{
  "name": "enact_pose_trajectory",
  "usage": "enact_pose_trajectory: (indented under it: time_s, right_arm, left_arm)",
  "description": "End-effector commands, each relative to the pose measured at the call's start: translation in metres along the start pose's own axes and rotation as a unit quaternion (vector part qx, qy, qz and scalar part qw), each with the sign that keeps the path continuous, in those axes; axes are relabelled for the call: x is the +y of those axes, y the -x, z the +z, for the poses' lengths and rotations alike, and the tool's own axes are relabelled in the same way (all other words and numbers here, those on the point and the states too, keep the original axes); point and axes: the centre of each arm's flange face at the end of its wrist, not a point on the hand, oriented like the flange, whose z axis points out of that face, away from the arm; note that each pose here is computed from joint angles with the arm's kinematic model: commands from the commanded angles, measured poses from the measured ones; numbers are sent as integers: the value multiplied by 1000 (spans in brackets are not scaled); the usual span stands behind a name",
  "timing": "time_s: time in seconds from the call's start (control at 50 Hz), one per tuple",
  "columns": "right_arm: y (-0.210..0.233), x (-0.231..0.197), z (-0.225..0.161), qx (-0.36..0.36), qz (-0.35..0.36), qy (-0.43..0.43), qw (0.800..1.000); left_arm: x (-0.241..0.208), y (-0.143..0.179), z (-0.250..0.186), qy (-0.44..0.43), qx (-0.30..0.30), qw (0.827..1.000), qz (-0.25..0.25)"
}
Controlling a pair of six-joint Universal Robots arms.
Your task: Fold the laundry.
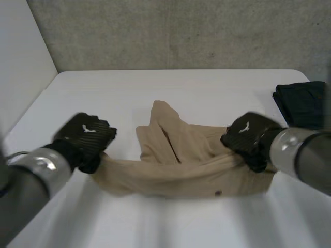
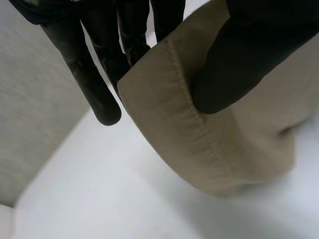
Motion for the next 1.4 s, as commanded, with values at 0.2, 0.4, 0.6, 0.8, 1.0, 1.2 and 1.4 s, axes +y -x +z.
enact_pose_trajectory:
  time_s: [0.2,0.4,0.6,0.8,1.0,1.2,1.4]
  right_arm:
    - [-96,-65,91,266,-15,-169,949]
    - [-177,-153,32,483,-20,-426,765]
    - [-144,-120,80,409,-4,-382,829]
    - [-50,-31,177,208,-3,-243,947]
    - [-23,6,168,107,10,-100,989]
    - [2,21,83,20,20,9,1000]
    - [63,69,18,-117,-57,117,985]
  left_arm:
    - [-85,80,128,-244,-238,940,10]
    - [-168,144,80,-473,-415,777,25]
    - [-114,114,106,-401,-331,854,-26]
    - [-10,30,142,-195,-198,960,-26]
    - [43,-8,114,1,-131,991,-24]
    - [38,-8,33,62,-89,994,8]
    - [62,-45,-29,161,36,984,63]
